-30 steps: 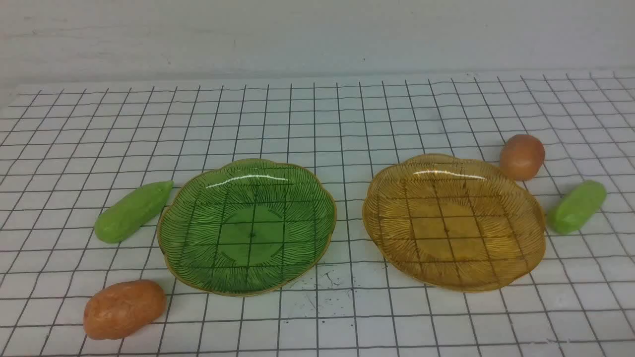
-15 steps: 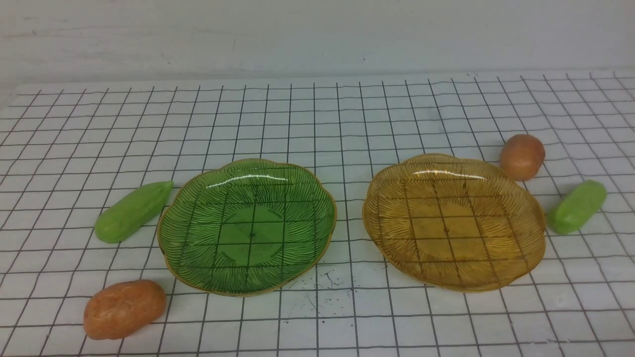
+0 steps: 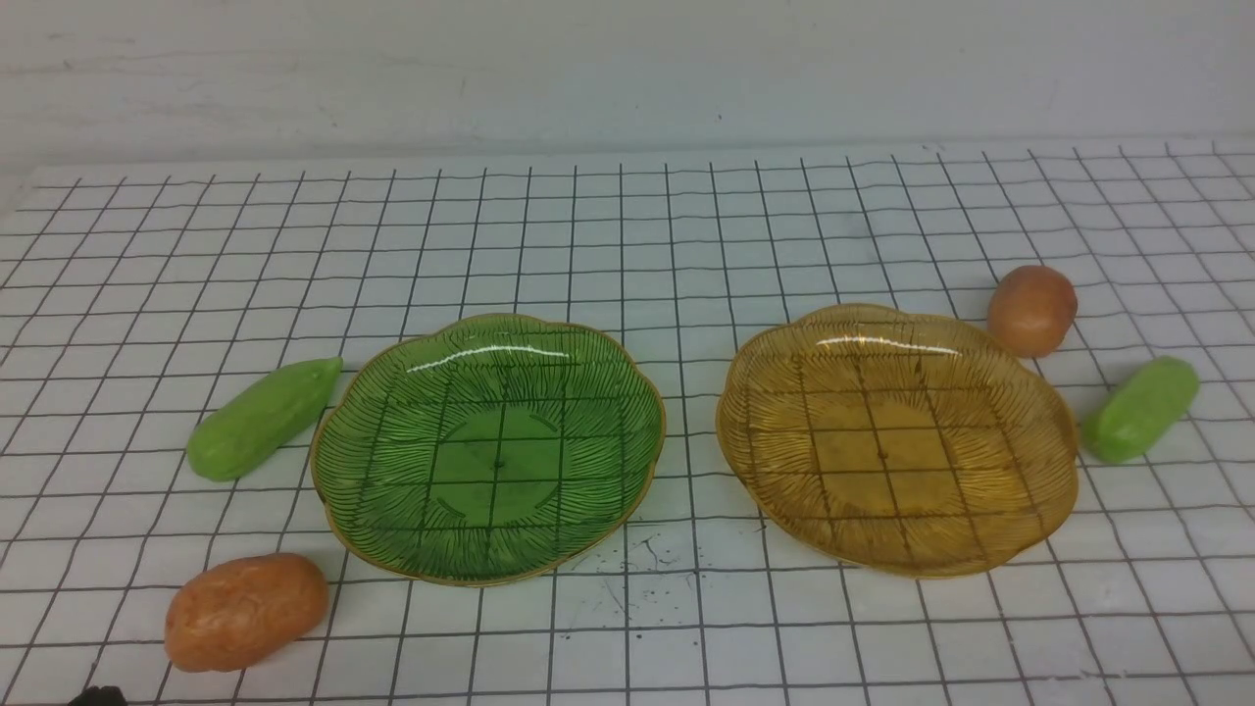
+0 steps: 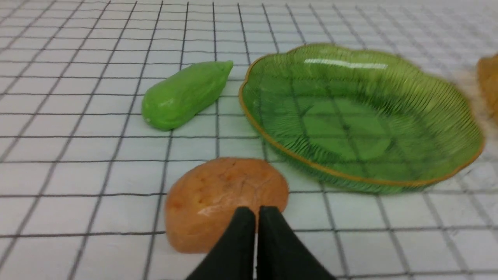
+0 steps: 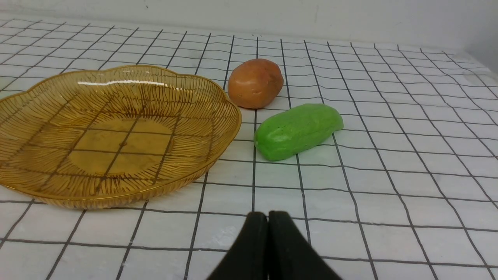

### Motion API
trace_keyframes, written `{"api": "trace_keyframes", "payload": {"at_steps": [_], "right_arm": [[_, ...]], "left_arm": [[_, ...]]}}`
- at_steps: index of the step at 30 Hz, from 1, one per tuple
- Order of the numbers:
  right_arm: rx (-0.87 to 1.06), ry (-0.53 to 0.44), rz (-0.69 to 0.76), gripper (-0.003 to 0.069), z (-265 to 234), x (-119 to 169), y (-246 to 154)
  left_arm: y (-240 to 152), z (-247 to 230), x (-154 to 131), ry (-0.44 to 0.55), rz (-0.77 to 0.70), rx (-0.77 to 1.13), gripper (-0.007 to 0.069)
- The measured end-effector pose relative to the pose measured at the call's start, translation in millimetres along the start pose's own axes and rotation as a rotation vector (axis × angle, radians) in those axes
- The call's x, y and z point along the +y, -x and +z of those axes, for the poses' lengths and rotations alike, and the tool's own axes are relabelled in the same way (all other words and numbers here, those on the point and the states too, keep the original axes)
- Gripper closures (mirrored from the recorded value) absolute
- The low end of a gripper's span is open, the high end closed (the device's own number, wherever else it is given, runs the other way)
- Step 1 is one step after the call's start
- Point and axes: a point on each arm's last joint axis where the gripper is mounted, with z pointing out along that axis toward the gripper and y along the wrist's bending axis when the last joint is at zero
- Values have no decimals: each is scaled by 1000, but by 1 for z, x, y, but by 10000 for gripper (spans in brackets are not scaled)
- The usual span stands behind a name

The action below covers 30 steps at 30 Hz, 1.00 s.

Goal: Put different types of vegetables on the plate.
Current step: 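Pick up the potato beside the plates and place it on a plate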

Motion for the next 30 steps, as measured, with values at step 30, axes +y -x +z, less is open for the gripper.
{"api": "trace_keyframes", "payload": {"at_steps": [30], "right_arm": [[-116, 42, 281, 674, 0, 3, 9]], "left_arm": [[166, -15, -45, -147, -46, -159, 633]]}}
